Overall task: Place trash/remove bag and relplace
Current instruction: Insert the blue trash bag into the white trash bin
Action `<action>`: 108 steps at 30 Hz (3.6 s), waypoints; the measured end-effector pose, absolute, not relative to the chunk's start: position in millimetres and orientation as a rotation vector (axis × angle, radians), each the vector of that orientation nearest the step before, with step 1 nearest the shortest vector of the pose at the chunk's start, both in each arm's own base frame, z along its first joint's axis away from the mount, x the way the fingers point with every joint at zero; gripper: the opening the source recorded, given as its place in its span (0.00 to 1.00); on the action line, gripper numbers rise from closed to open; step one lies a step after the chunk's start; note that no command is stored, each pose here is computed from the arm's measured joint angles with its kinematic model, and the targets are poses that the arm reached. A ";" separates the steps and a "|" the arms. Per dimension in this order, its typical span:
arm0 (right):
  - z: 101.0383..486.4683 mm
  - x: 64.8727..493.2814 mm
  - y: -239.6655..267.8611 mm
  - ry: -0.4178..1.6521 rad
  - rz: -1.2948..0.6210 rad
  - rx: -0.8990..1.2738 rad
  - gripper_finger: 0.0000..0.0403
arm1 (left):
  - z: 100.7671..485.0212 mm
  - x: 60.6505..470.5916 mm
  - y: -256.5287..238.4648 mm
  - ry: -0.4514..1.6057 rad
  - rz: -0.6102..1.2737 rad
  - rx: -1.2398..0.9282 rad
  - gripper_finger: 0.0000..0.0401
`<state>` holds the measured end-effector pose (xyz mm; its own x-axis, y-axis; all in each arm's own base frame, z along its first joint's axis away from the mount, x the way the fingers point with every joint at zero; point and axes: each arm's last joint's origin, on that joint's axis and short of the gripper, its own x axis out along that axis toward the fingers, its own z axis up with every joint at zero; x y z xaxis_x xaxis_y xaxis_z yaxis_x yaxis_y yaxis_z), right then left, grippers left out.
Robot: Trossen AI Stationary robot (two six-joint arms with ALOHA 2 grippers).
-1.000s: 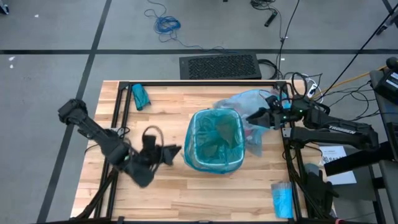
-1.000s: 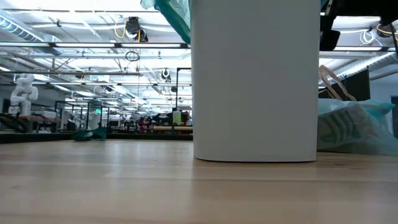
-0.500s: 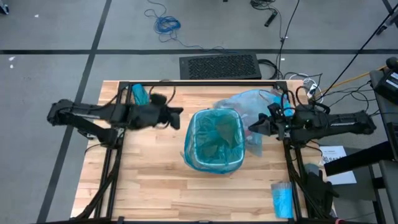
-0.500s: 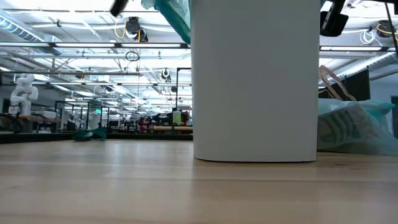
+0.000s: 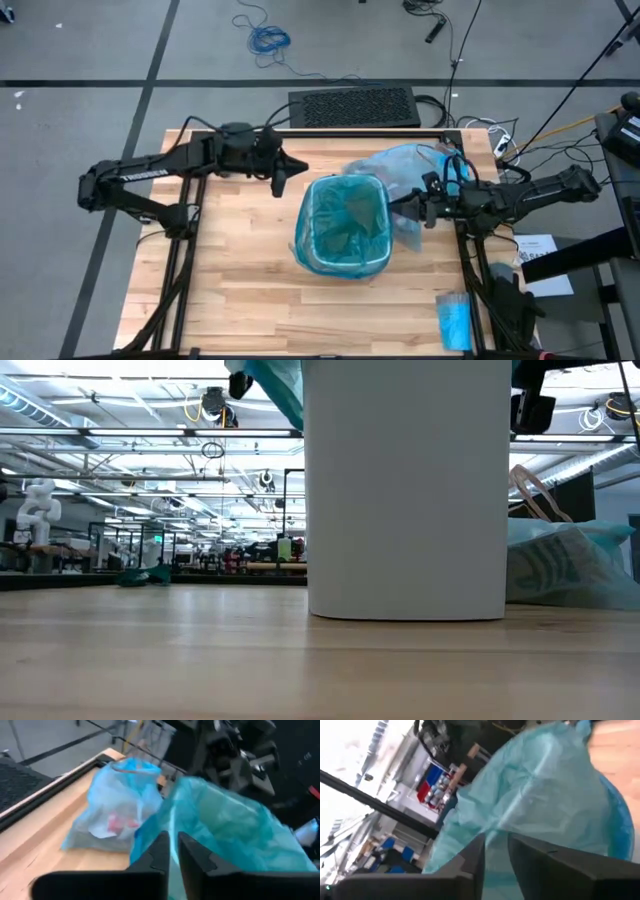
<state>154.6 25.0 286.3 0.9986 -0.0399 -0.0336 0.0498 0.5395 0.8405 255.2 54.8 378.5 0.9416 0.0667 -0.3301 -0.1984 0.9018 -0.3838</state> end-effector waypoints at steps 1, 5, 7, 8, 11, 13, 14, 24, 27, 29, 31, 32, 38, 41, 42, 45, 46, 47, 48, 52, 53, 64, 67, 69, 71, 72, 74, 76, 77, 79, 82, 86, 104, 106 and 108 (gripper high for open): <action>287.8 154.3 24.8 -0.004 -0.048 1.002 0.23 | 378.9 254.2 55.2 0.336 0.134 -0.418 0.13; 290.5 152.4 24.0 -0.033 -0.051 1.010 0.30 | 384.6 259.1 57.9 0.365 0.126 -0.335 0.25; 291.9 152.4 23.7 -0.051 -0.052 1.009 0.32 | 385.4 263.8 59.0 0.395 0.122 -0.298 0.30; 294.6 152.0 23.5 -0.079 -0.045 1.004 0.33 | 385.9 268.3 60.1 0.413 0.120 -0.283 0.32; 303.8 150.4 22.8 -0.168 -0.014 0.980 0.37 | 384.3 280.8 62.8 0.500 0.110 -0.249 0.36; 307.0 148.7 22.5 -0.195 -0.001 0.964 0.40 | 383.0 290.2 64.8 0.560 0.089 -0.238 0.37; 307.1 148.2 22.4 -0.195 -0.001 0.962 0.41 | 382.8 295.0 65.7 0.591 0.079 -0.233 0.38; 304.9 144.7 21.7 -0.166 -0.011 0.987 0.50 | 395.8 316.8 68.4 0.738 -0.059 -0.143 0.38; 304.9 143.9 21.5 -0.165 -0.012 0.985 0.50 | 404.1 317.4 67.4 0.719 -0.083 -0.139 0.38; 304.3 142.3 21.1 -0.157 -0.016 0.982 0.50 | 404.7 317.8 67.6 0.723 -0.084 -0.141 0.37; 302.8 140.4 20.8 -0.140 -0.025 0.979 0.50 | 402.7 321.5 68.4 0.728 -0.091 -0.148 0.37; 302.1 139.3 20.5 -0.131 -0.029 0.978 0.50 | 398.8 324.7 68.4 0.743 -0.101 -0.158 0.37; 302.3 127.5 18.1 -0.121 -0.033 0.978 0.50 | 379.2 344.2 64.3 0.801 -0.102 -0.204 0.37; 303.9 120.3 16.7 -0.131 -0.023 0.980 0.49 | 373.0 350.2 63.6 0.819 -0.080 -0.227 0.36; 304.4 117.7 16.2 -0.134 -0.022 0.981 0.49 | 370.4 351.0 63.3 0.838 -0.060 -0.236 0.34; 304.8 110.6 14.7 -0.138 -0.020 0.982 0.49 | 365.1 349.4 63.7 0.894 0.004 -0.308 0.18; 304.6 108.8 14.3 -0.137 -0.020 0.982 0.49 | 364.4 348.4 63.3 0.908 0.025 -0.325 0.10; 304.6 107.1 13.9 -0.138 -0.020 0.982 0.49 | 363.8 347.1 62.0 0.923 0.048 -0.348 0.05; 304.2 105.4 13.6 -0.134 -0.022 0.981 0.49 | 363.4 346.1 60.4 0.936 0.082 -0.362 0.03; 303.0 100.9 12.7 -0.126 -0.026 0.979 0.49 | 365.8 334.6 49.1 0.999 0.197 -0.470 0.01; 303.0 100.3 12.5 -0.127 -0.026 0.979 0.49 | 369.1 328.9 45.7 1.006 0.244 -0.488 0.01; 289.9 111.7 16.1 0.023 -0.050 0.912 0.49 | 407.8 268.2 12.6 0.729 0.858 -0.865 0.00; 287.2 117.3 17.4 0.052 -0.056 0.900 0.49 | 403.4 276.2 2.4 0.727 0.852 -0.913 0.00; 286.1 119.9 18.3 0.067 -0.051 0.902 0.49 | 395.8 282.5 -3.5 0.787 0.842 -0.913 0.00; 286.0 122.2 19.2 0.074 -0.037 0.907 0.49 | 387.7 289.0 -8.4 0.851 0.825 -0.909 0.00; 286.0 122.6 19.4 0.076 -0.032 0.914 0.49 | 385.4 290.7 -9.7 0.871 0.818 -0.908 0.00; 287.1 122.6 19.9 0.074 -0.011 0.919 0.49 | 382.8 290.7 -12.4 0.905 0.817 -0.907 0.00; 287.8 122.9 20.0 0.067 -0.006 0.922 0.49 | 381.9 287.7 -13.9 0.929 0.834 -0.891 0.00; 288.1 122.8 20.0 0.066 -0.005 0.922 0.49 | 381.4 286.4 -13.9 0.941 0.841 -0.880 0.00; 289.1 122.9 20.1 0.057 0.003 0.925 0.49 | 381.3 286.1 -14.0 0.944 0.841 -0.874 0.00; 288.8 123.3 20.7 0.068 0.017 0.925 0.49 | 383.2 286.6 -13.8 0.924 0.830 -0.888 0.03; 288.3 124.1 21.1 0.076 0.022 0.924 0.49 | 384.7 286.4 -14.5 0.926 0.809 -0.903 0.10; 288.2 124.2 21.1 0.076 0.021 0.931 0.49 | 427.4 274.6 -14.6 0.846 0.695 -0.881 0.19; 288.2 124.2 21.1 0.076 0.021 0.930 0.49 | 427.9 273.6 -17.1 0.852 0.689 -0.876 0.19; 287.9 124.2 21.0 0.079 0.019 0.929 0.49 | 427.4 273.2 -23.4 0.856 0.681 -0.862 0.19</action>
<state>124.2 21.0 287.9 0.9969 0.0506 -0.0598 0.0176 0.5984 0.8010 273.2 -23.4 427.4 0.4923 0.1688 -0.8539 -0.7944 0.4880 -0.3616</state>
